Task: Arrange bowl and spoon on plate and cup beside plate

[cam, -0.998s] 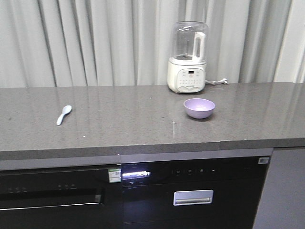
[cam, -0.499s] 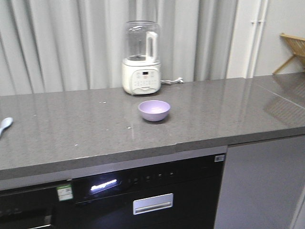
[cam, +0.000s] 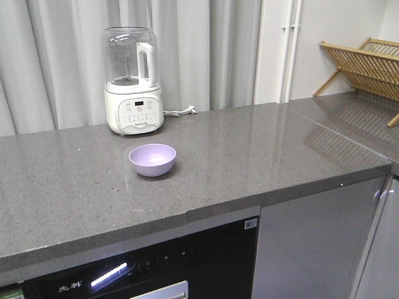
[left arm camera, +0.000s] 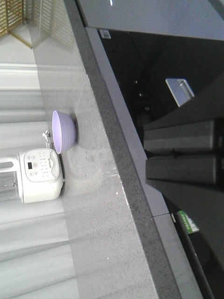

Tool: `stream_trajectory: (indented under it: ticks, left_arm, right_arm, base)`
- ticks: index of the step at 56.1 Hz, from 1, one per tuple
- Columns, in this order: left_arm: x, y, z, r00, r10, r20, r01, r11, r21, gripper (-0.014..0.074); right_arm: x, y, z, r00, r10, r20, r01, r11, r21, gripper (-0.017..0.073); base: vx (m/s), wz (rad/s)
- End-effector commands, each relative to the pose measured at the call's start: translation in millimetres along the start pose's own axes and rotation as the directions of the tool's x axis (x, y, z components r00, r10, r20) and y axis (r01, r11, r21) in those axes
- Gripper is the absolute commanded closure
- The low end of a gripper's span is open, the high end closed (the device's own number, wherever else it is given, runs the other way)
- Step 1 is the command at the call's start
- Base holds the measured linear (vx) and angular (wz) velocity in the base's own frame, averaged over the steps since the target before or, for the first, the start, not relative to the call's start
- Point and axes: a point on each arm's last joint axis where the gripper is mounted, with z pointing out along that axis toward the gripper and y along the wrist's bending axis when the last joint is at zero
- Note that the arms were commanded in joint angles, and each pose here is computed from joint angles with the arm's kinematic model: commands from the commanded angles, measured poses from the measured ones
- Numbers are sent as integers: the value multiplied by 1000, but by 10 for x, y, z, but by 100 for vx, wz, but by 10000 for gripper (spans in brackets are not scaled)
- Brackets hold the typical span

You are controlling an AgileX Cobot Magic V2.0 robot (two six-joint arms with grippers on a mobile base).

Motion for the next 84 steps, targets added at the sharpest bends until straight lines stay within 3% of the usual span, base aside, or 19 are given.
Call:
stream_trajectory:
  ticks: [1, 52, 84]
  left_arm:
    - [-169, 20, -33, 993, -2, 122, 4, 1000, -19, 591]
    - [-169, 20, -33, 993, -2, 122, 4, 1000, -19, 591]
    - [-169, 20, -33, 993, -2, 122, 4, 1000, -19, 591]
  right_arm:
    - [-68, 0, -5, 996, -10, 84, 10, 1000, 4, 567]
    - [-67, 0, -5, 996, -10, 84, 10, 1000, 4, 567]
    - [-67, 0, -5, 996, -10, 84, 10, 1000, 4, 567]
  base:
    - [24, 6]
    - [23, 38]
    - [21, -1]
